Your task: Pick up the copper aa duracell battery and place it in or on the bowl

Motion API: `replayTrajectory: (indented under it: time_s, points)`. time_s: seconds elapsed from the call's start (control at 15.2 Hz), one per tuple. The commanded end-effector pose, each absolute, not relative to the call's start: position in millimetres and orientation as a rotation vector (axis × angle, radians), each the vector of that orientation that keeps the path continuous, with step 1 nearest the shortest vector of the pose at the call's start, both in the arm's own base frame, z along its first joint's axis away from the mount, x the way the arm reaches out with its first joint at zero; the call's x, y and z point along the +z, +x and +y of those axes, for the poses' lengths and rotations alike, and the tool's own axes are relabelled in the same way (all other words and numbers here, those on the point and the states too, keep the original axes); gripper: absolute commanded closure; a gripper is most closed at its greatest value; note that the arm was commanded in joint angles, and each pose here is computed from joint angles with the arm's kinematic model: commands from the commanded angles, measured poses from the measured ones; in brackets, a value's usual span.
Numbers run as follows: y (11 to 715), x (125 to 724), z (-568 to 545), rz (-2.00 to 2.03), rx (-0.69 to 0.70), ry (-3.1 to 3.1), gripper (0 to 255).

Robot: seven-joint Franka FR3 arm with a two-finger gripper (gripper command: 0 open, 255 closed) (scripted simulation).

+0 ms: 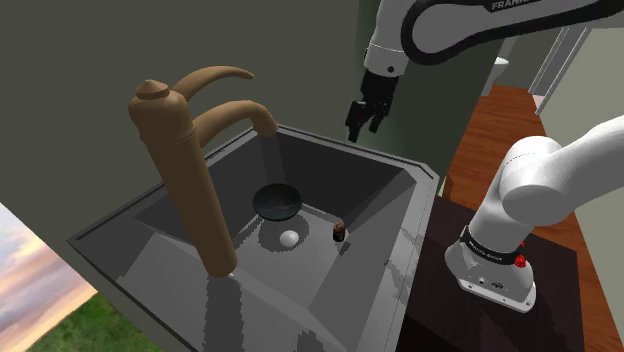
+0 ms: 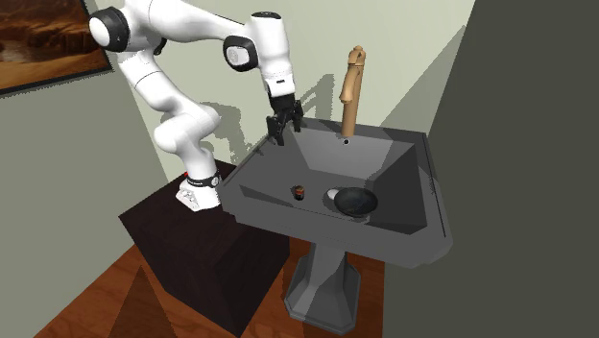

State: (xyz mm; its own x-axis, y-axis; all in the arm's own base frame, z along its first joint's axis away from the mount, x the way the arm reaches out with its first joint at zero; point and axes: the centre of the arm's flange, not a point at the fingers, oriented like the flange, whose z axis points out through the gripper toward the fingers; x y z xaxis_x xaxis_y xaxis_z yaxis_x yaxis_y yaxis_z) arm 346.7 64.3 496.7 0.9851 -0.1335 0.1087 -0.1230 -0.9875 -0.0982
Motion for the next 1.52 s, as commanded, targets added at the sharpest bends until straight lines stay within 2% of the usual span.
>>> replayTrajectory:
  time_s: [0.0, 1.25, 1.45]
  points:
    - [348.7, 472.0, 76.5, 0.194, -0.162, -3.047, 0]
    - [362.0, 232.9, 157.1, 0.156, -0.005, -3.125, 0]
    - [362.0, 220.4, 157.8, 0.156, -0.004, -3.125, 0]
